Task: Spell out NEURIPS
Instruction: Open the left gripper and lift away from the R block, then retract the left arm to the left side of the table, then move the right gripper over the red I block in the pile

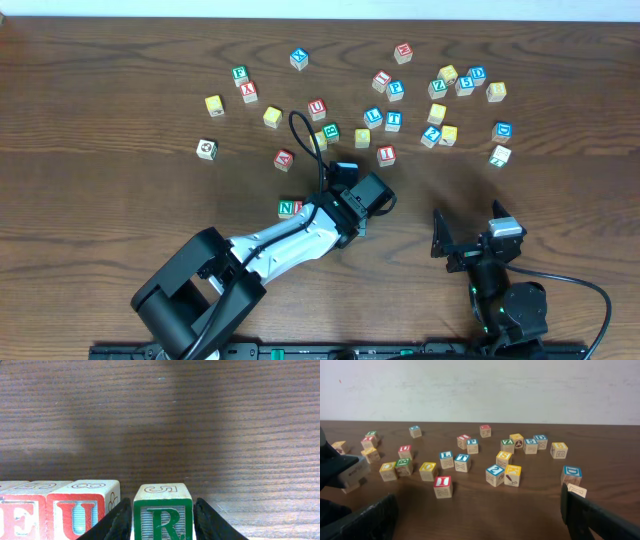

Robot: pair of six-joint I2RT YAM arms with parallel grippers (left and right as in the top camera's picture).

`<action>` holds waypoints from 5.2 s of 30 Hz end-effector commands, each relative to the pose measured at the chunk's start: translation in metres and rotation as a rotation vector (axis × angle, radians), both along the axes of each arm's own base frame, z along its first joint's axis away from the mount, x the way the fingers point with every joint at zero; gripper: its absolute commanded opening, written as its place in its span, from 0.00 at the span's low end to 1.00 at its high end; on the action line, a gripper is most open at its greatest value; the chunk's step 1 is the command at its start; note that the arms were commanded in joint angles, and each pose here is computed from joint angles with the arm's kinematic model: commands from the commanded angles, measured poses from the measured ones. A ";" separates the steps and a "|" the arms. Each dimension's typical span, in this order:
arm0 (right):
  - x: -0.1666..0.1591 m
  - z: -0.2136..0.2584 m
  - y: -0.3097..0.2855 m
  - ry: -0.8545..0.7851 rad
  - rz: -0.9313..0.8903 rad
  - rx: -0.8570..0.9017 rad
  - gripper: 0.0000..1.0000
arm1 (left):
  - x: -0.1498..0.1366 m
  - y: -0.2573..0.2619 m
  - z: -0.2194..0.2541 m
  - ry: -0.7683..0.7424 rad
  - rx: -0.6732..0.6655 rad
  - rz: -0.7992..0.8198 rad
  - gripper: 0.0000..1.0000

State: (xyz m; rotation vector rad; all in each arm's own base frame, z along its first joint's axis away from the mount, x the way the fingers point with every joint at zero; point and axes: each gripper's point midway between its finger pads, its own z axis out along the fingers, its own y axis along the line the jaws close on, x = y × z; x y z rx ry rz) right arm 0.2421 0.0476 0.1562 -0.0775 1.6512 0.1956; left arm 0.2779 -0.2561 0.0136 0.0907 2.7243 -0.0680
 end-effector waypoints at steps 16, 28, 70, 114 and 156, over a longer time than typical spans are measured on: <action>0.000 -0.001 -0.002 0.004 -0.006 -0.007 0.99 | -0.002 0.003 -0.004 0.008 0.011 0.005 0.40; 0.000 -0.002 -0.002 0.004 -0.006 -0.007 0.99 | 0.000 0.001 0.009 -0.009 -0.004 -0.004 0.40; 0.000 -0.002 -0.002 0.004 -0.006 -0.007 0.99 | 0.003 -0.003 0.086 -0.143 -0.124 -0.057 0.62; 0.000 -0.002 -0.002 0.005 -0.006 -0.007 0.99 | 0.004 0.147 0.210 -0.342 -0.063 0.048 0.96; 0.000 -0.002 -0.002 0.004 -0.006 -0.007 0.99 | 0.016 0.227 0.212 -0.287 -0.238 0.167 0.98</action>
